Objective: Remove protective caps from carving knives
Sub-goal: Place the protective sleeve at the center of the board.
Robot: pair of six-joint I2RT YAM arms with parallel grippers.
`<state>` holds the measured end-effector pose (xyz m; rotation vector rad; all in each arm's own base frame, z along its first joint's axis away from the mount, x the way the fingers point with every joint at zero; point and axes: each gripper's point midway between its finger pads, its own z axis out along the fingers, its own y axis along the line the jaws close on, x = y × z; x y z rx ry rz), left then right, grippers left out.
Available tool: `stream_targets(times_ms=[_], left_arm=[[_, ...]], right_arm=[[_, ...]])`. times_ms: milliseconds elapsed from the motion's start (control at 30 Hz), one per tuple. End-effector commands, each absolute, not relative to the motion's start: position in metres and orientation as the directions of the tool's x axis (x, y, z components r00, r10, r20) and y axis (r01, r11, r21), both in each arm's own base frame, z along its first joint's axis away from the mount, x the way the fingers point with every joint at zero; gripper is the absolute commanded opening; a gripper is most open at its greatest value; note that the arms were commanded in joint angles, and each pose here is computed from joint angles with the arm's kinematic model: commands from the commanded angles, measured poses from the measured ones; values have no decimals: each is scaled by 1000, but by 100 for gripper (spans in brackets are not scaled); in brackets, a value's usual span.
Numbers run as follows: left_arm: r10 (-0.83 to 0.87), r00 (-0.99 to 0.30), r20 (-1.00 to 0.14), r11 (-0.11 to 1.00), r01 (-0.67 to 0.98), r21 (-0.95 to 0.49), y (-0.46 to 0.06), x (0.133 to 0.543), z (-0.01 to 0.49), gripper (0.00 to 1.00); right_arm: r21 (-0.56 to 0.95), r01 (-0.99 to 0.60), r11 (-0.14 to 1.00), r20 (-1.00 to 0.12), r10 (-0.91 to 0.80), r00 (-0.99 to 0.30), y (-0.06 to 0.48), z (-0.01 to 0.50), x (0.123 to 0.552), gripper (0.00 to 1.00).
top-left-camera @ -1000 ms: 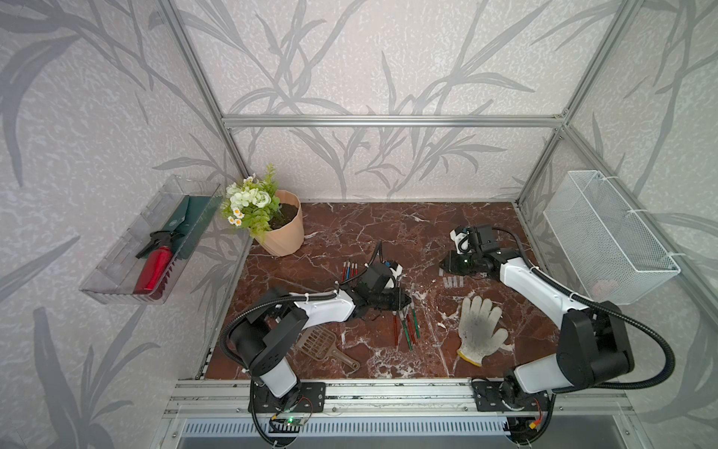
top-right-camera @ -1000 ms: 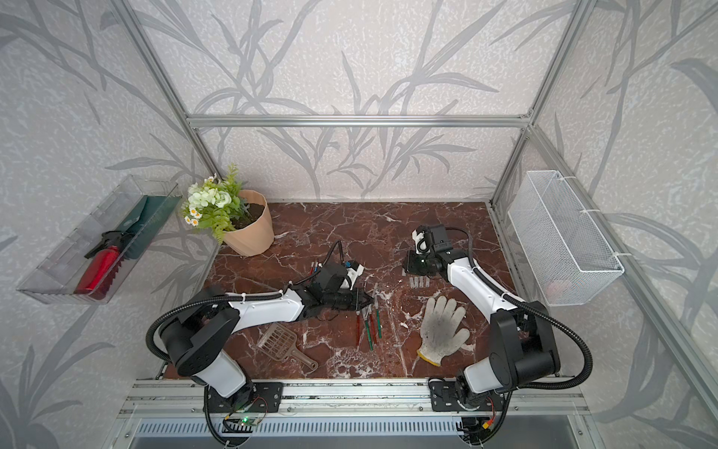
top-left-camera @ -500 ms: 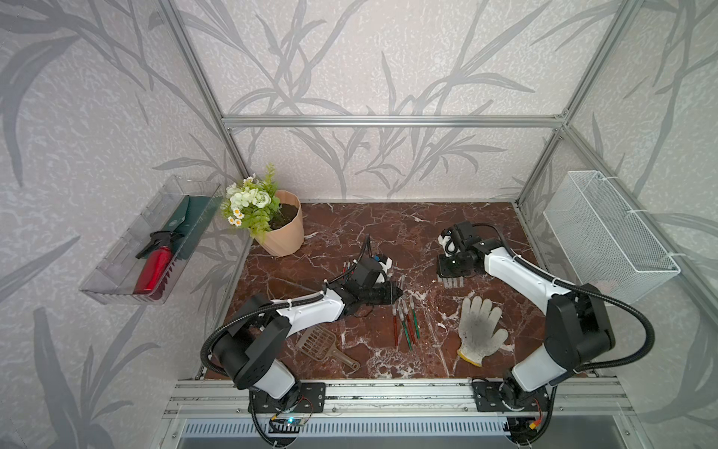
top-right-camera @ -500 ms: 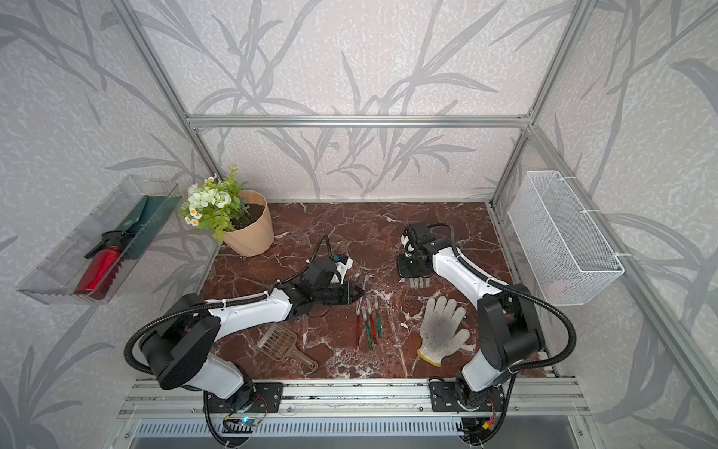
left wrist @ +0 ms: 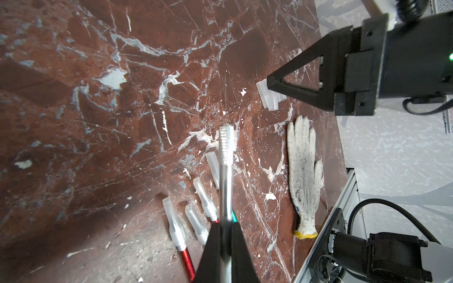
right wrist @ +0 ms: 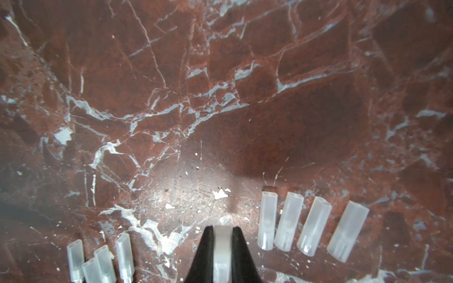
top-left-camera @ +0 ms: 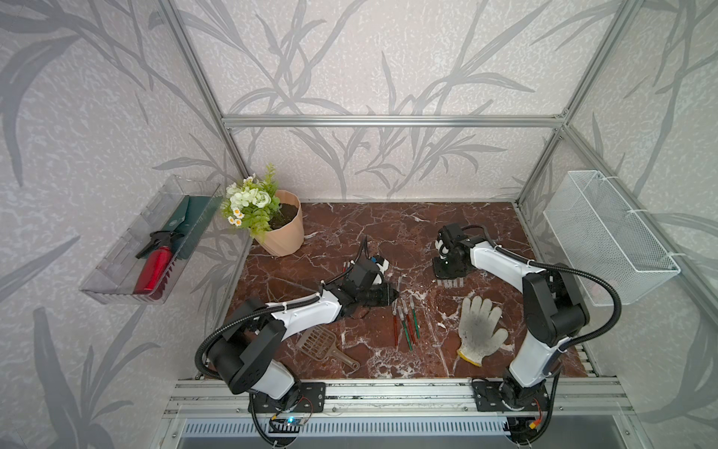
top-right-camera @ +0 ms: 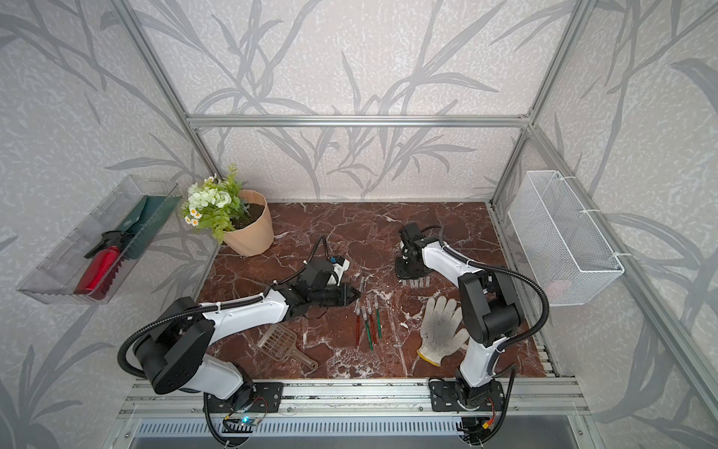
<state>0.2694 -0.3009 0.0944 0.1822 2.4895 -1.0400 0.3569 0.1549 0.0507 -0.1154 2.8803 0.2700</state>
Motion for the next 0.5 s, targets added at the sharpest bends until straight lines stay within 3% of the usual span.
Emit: stream_targets(times_ms=[0,467], left_arm=[[-48,-886,-462,719,291,-632,-295,270,98,0],[-50,-888,-458,713,289,-639,-297,271,99,0]], right_arm=[[146,-97,985,-251,-58,-966,154,52,363,12],[117,-73,990,-210,-47,-976,150,33,363,12]])
